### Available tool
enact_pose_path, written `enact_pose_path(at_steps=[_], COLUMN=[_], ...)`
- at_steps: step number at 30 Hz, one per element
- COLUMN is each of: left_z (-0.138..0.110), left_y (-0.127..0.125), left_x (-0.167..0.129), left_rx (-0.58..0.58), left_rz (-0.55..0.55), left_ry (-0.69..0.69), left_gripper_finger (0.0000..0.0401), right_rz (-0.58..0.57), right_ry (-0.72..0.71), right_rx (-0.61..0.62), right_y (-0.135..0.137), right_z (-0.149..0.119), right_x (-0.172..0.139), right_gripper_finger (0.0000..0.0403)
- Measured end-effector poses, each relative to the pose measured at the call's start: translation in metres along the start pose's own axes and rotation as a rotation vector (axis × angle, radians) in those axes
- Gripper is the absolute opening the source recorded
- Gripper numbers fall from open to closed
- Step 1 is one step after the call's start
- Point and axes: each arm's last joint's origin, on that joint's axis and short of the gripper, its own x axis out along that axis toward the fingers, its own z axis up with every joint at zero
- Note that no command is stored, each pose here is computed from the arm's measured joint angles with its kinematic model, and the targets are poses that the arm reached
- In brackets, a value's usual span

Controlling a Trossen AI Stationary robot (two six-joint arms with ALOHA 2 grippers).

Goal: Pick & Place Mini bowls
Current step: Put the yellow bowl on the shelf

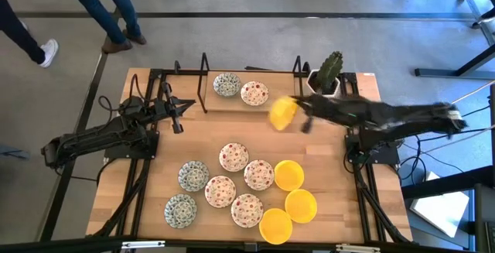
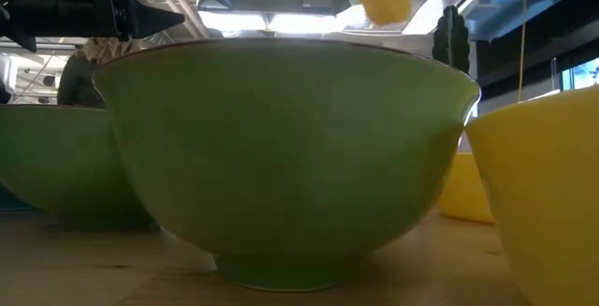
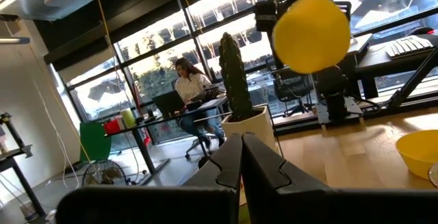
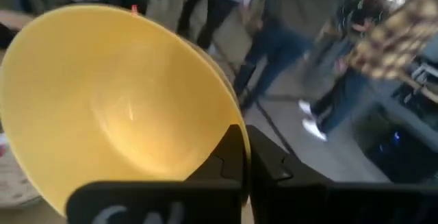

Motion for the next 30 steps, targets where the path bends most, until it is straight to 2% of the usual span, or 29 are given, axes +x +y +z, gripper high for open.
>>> enact_pose_path(at_steps=[6,11,14,18,25,30], left_z=[0.0,0.0,0.0,0.0,-0.002,-0.002], left_y=[0.0,0.0,0.0,0.0,-0.001,-0.001], left_x=[0.0,0.0,0.0,0.0,0.0,0.0], left_rx=[0.0,0.0,0.0,0.0,0.031,0.031], left_rz=[0.0,-0.001,-0.001,-0.001,-0.007,-0.004], left_ry=[0.0,0.003,0.003,0.003,0.021,0.022], left_gripper_finger=[0.0004,0.0004,0.0004,0.0004,0.0004,0.0004], right_rz=[-0.036,-0.103,-0.155,-0.142,-0.071,-0.019], right_ry=[0.171,0.348,0.419,0.532,0.697,0.808], right_rx=[-0.081,-0.137,-0.122,-0.137,-0.182,-0.181], right_y=[-0.024,-0.059,-0.086,-0.112,-0.151,-0.175], right_z=[0.066,0.093,0.102,0.091,0.044,0.008], right_x=[0.052,0.093,0.111,0.142,0.19,0.206], right_gripper_finger=[0.0002,0.0002,0.0002,0.0002,0.0002,0.0002])
